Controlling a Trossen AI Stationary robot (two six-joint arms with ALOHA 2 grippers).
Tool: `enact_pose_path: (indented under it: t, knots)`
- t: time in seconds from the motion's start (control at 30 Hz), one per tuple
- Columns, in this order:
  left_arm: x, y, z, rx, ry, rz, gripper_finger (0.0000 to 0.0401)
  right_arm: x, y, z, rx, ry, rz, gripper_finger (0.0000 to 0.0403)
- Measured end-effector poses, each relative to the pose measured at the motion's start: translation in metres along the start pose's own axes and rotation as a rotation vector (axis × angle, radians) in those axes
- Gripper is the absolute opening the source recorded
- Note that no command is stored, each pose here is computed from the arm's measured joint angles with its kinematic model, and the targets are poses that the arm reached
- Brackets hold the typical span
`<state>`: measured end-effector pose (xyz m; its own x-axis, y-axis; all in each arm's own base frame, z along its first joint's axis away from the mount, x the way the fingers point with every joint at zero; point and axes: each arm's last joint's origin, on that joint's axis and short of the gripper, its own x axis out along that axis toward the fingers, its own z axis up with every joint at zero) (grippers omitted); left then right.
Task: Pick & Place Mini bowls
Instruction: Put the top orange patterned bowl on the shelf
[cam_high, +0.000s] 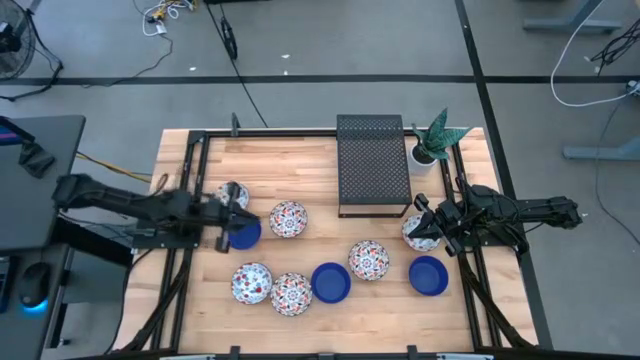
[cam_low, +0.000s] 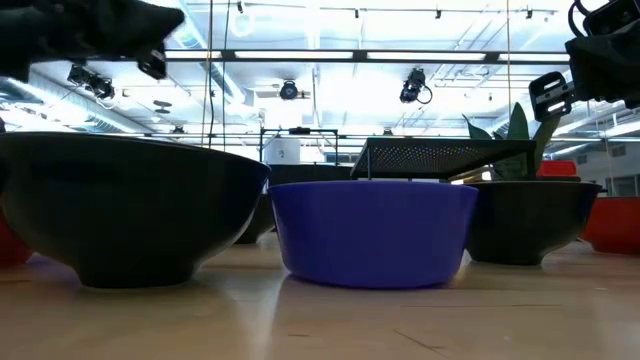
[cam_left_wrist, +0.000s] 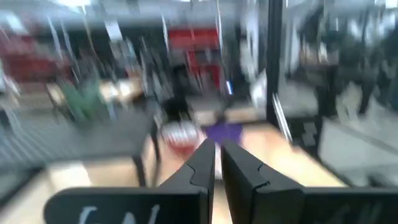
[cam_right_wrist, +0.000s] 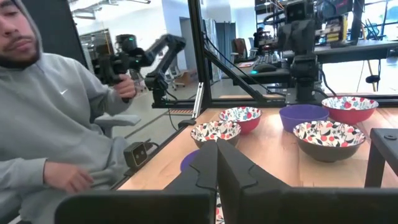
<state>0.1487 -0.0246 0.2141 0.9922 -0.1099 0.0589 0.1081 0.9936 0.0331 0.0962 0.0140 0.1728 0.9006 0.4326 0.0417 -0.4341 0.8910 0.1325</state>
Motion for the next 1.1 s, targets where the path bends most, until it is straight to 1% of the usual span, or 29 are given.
enact_pose_path:
  t: [0.13,0.23,0.37,0.43,0.5,0.63,0.73,0.83,0.97,1.1]
  knots:
    - [0.030,-0.008,0.007,-0.015,0.198,-0.022,0.0035,0.000,0.000,0.000,0.000,0.000,0.000,0.0005]
    - [0.050,-0.013,0.008,-0.008,0.360,-0.026,0.0053,0.000,0.000,0.000,0.000,0.000,0.000,0.0005]
    - [0.073,-0.018,0.007,-0.012,0.567,-0.026,0.0098,0.000,0.000,0.000,0.000,0.000,0.000,0.0005]
    - [0.081,-0.019,0.000,-0.020,0.672,-0.018,0.0123,0.000,0.000,0.000,0.000,0.000,0.000,0.0005]
    - [0.089,-0.021,-0.007,-0.014,0.746,-0.014,0.0146,0.000,0.000,0.000,0.000,0.000,0.000,0.0005]
    - [0.101,-0.022,-0.026,0.019,0.836,0.017,0.0177,0.000,0.000,0.000,0.000,0.000,0.000,0.0005]
    - [0.105,-0.020,-0.040,0.058,0.895,0.087,0.0182,0.000,0.000,0.000,0.000,0.000,0.000,0.0005]
    - [0.107,-0.019,-0.050,0.081,0.927,0.144,0.0178,0.000,0.000,0.000,0.000,0.000,0.000,0.0005]
    - [0.110,-0.018,-0.056,0.072,0.929,0.204,0.0167,0.000,0.000,0.000,0.000,0.000,0.000,0.0005]
    - [0.111,-0.018,-0.061,0.058,0.944,0.223,0.0150,0.000,0.000,0.000,0.000,0.000,0.000,0.0005]
